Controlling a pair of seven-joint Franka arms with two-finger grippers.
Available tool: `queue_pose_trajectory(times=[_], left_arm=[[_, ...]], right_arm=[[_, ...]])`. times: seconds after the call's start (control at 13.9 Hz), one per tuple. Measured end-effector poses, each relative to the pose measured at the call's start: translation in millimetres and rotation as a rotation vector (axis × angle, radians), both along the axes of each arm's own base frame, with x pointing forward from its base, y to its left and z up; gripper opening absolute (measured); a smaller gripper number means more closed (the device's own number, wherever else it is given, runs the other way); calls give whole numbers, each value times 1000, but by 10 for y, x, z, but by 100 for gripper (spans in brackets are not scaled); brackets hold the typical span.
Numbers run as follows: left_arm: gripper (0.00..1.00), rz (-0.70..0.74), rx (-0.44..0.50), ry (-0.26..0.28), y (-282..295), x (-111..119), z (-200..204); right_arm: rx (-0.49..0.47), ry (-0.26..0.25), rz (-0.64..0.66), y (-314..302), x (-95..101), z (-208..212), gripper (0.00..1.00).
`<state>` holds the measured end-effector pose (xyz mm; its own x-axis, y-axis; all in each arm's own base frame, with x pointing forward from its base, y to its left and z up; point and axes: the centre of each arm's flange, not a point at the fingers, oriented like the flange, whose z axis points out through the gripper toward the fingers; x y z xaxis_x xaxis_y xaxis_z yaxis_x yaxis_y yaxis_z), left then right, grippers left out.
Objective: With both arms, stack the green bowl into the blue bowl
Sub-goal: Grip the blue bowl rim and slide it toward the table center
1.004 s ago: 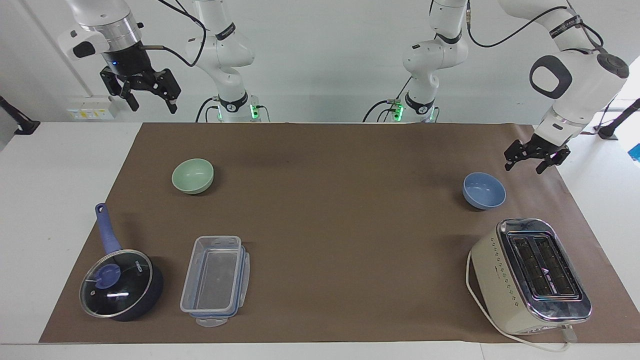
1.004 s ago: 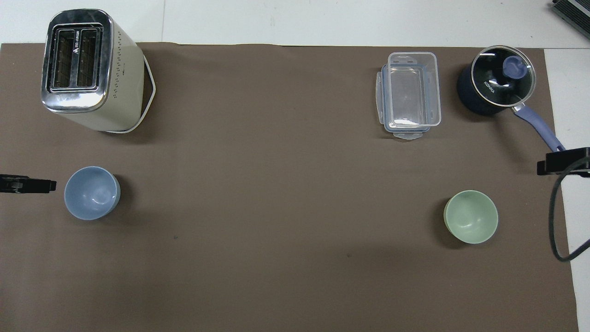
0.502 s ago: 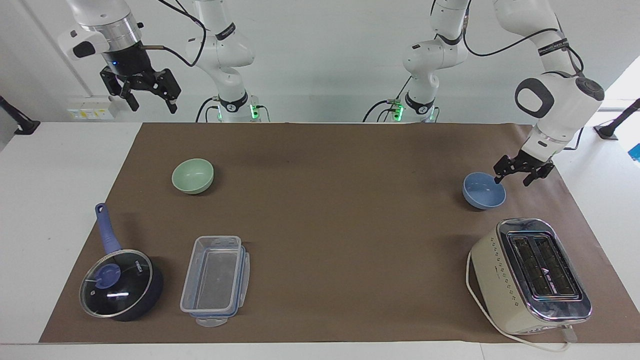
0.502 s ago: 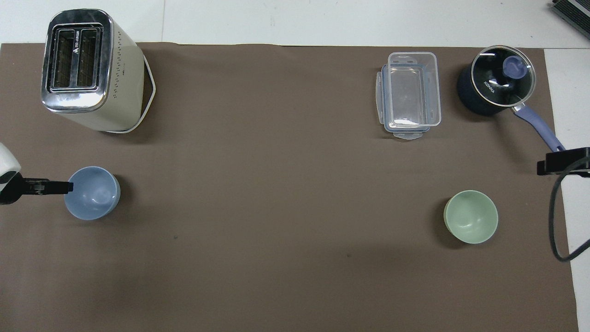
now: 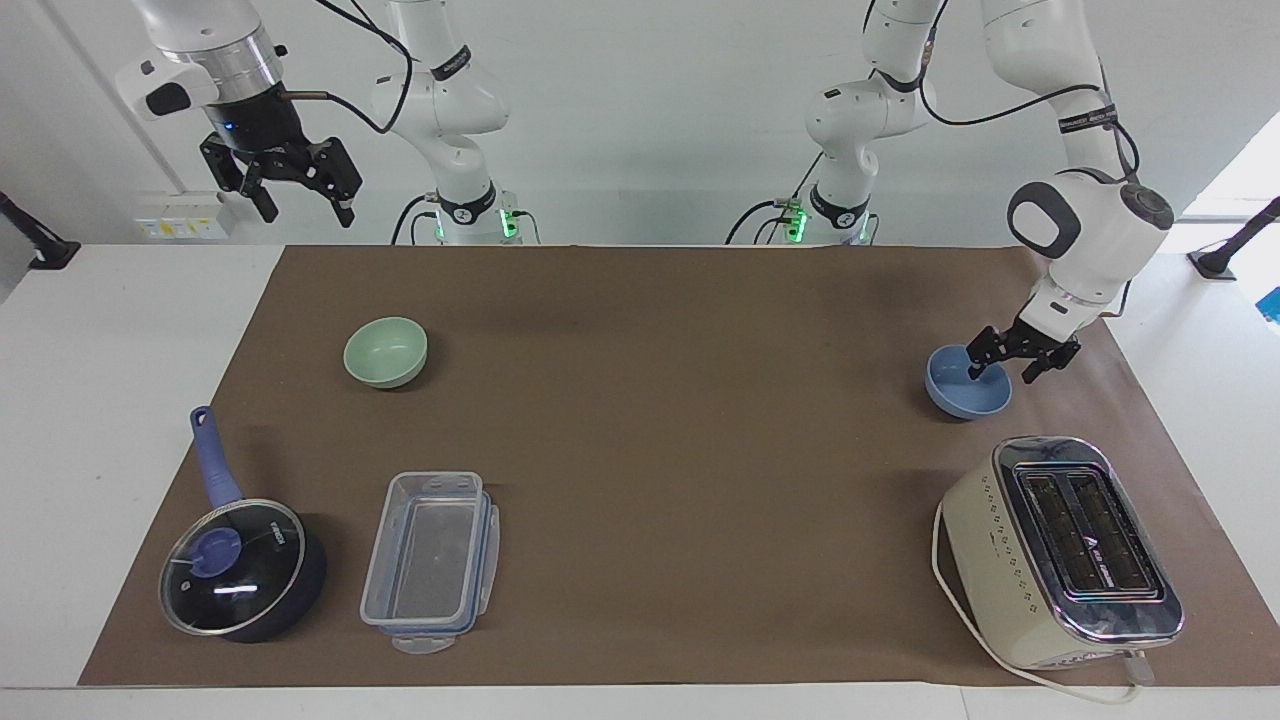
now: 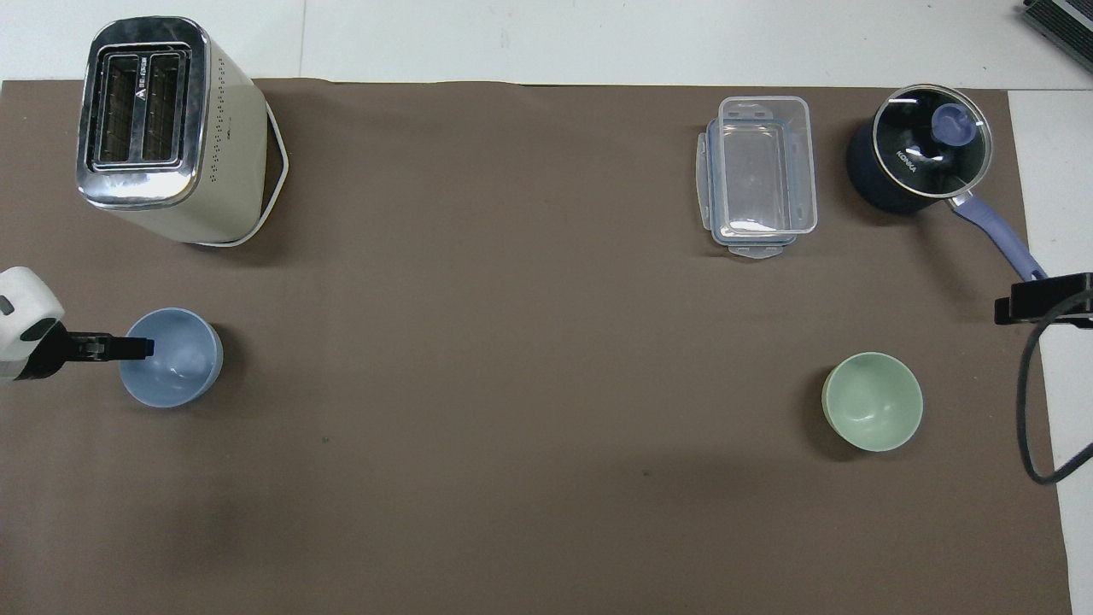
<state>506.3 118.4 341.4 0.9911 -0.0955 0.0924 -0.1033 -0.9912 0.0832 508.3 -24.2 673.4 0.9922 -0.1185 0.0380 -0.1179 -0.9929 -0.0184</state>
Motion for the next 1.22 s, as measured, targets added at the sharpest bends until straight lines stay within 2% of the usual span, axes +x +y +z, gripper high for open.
queue_pose_trajectory(times=[0.07, 0.22, 0.57, 0.65, 0.72, 0.79, 0.86, 1.0, 1.08, 1.15, 1.22], left_arm=[[97, 1, 0, 1, 4, 0, -9], [85, 2, 1, -3, 5, 5, -7], [77, 3, 3, -3, 8, 25, -72], [70, 2, 2, 2, 7, 28, -112], [56, 3, 1, 8, 8, 29, -146], [56, 3, 1, 11, 8, 29, -162], [50, 3, 1, 11, 9, 30, -165], [21, 4, 1, 10, 15, 31, -162], [11, 5, 1, 10, 21, 31, -160], [5, 7, -7, 7, 11, 36, -116], [5, 7, -8, 4, 9, 33, -87]], right_arm=[[0, 0, 0, 0, 0, 0, 100], [0, 0, 0, 0, 0, 0, 100], [0, 0, 0, 0, 0, 0, 100], [0, 0, 0, 0, 0, 0, 100], [0, 0, 0, 0, 0, 0, 100], [0, 0, 0, 0, 0, 0, 100], [0, 0, 0, 0, 0, 0, 100], [0, 0, 0, 0, 0, 0, 100], [0, 0, 0, 0, 0, 0, 100], [0, 0, 0, 0, 0, 0, 100], [0, 0, 0, 0, 0, 0, 100]])
